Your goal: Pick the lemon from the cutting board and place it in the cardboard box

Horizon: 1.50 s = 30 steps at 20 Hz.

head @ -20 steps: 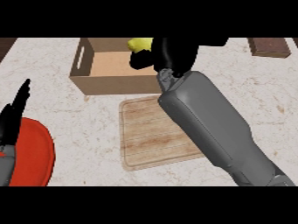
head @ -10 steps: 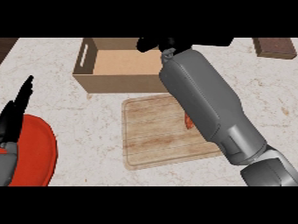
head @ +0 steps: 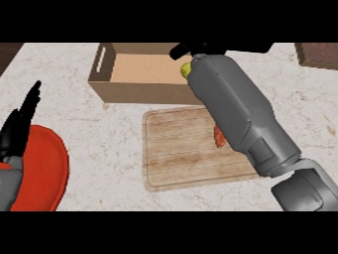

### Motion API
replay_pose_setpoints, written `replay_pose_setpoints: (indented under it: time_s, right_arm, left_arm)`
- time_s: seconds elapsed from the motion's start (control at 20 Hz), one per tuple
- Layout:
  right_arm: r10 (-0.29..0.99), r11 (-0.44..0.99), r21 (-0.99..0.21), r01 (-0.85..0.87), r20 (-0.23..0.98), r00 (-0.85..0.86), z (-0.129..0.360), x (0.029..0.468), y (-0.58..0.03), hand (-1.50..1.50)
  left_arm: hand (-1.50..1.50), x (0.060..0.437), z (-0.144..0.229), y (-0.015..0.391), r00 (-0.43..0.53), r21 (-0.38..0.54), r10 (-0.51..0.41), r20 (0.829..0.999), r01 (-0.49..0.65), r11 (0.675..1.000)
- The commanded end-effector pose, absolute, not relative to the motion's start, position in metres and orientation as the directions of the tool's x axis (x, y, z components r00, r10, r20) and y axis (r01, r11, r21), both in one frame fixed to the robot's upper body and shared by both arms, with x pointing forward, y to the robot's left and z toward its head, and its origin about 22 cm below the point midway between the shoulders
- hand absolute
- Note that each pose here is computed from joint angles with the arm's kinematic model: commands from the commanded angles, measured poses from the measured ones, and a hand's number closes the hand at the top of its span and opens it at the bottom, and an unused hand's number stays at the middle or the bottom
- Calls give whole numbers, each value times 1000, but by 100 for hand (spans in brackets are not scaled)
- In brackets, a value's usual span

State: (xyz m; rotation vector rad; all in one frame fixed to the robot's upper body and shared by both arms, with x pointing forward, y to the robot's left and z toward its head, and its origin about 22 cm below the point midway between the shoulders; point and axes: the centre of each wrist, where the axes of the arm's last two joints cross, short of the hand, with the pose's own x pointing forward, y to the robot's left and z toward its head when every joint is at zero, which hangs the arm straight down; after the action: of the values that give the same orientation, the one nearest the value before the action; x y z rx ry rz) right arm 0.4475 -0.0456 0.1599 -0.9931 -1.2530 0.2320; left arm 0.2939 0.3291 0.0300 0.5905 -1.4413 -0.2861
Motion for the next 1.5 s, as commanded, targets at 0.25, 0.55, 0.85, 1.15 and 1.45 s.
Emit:
replay_pose_setpoints:
  time_s: [0.25, 0.55, 0.85, 1.15, 1.45]
  right_arm:
    - [603, 612, -608, 506, 772, 199, 160, 452, -44, -150]
    - [506, 620, -419, 663, 860, 70, 151, 450, -53, -150]
    - [426, 680, -299, 670, 904, -29, 155, 446, -57, -150]
    - [394, 679, -298, 671, 919, 10, 123, 429, -72, -150]
    - [399, 685, -315, 657, 917, 23, 86, 389, -125, -150]
  left_arm:
    - [0, 293, 34, 337, 125, 542, -527, 840, -157, 826]
    - [0, 289, 17, 327, 160, 539, -517, 841, -157, 828]
    - [0, 283, 33, 341, 183, 537, -508, 842, -182, 824]
    - [0, 255, 6, 367, 234, 554, -508, 829, -221, 802]
    - [0, 245, -2, 368, 254, 542, -484, 837, -262, 799]
